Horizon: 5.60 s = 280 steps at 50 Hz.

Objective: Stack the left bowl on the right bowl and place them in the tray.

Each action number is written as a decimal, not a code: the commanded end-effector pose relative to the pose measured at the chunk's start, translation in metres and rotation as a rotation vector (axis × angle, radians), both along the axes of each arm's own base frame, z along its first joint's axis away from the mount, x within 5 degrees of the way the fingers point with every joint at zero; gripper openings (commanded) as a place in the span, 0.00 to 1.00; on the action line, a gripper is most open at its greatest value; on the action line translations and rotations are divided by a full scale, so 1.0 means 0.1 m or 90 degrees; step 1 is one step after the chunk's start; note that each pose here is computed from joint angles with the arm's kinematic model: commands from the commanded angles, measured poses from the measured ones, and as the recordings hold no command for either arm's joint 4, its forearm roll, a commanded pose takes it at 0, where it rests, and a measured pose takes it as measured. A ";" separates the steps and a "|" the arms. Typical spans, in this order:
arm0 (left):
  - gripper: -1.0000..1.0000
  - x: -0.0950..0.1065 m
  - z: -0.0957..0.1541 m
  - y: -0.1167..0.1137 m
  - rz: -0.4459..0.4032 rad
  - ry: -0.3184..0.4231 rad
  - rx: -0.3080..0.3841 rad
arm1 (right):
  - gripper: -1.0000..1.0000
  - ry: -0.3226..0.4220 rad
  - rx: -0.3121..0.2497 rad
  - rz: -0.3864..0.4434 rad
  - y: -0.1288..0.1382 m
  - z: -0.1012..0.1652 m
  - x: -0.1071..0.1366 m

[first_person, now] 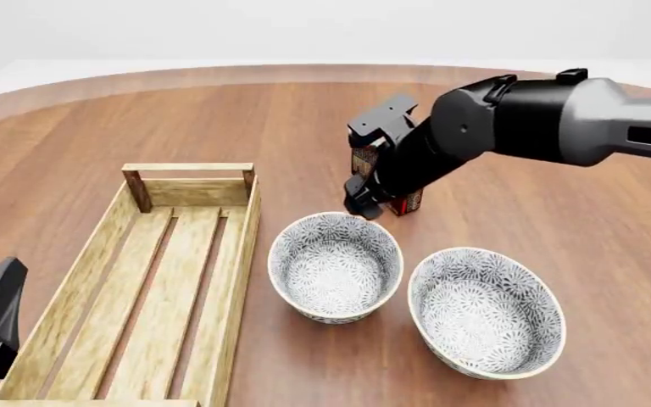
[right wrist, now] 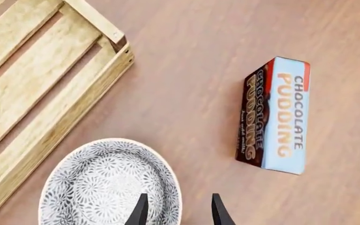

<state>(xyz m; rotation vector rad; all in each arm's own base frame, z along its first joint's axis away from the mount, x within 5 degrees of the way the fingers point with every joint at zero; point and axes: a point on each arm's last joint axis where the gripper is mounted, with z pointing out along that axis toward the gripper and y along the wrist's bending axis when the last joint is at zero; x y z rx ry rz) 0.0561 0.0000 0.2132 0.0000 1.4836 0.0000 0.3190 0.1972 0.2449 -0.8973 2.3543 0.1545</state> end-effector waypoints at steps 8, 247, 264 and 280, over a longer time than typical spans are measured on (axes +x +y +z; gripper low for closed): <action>1.00 0.00 0.00 0.00 0.000 0.000 0.000 | 1.00 0.020 -0.002 -0.001 0.08 -0.17 0.00; 1.00 0.00 0.00 0.00 0.000 0.000 0.000 | 0.00 -0.136 0.292 -0.450 -1.72 -0.12 -1.69; 1.00 0.00 0.00 0.00 0.000 0.000 0.000 | 0.00 -0.126 0.304 -0.476 -1.75 -0.33 -1.77; 1.00 0.00 0.00 0.00 0.000 0.000 0.000 | 0.00 -0.111 0.308 -0.483 -1.75 -0.50 -1.81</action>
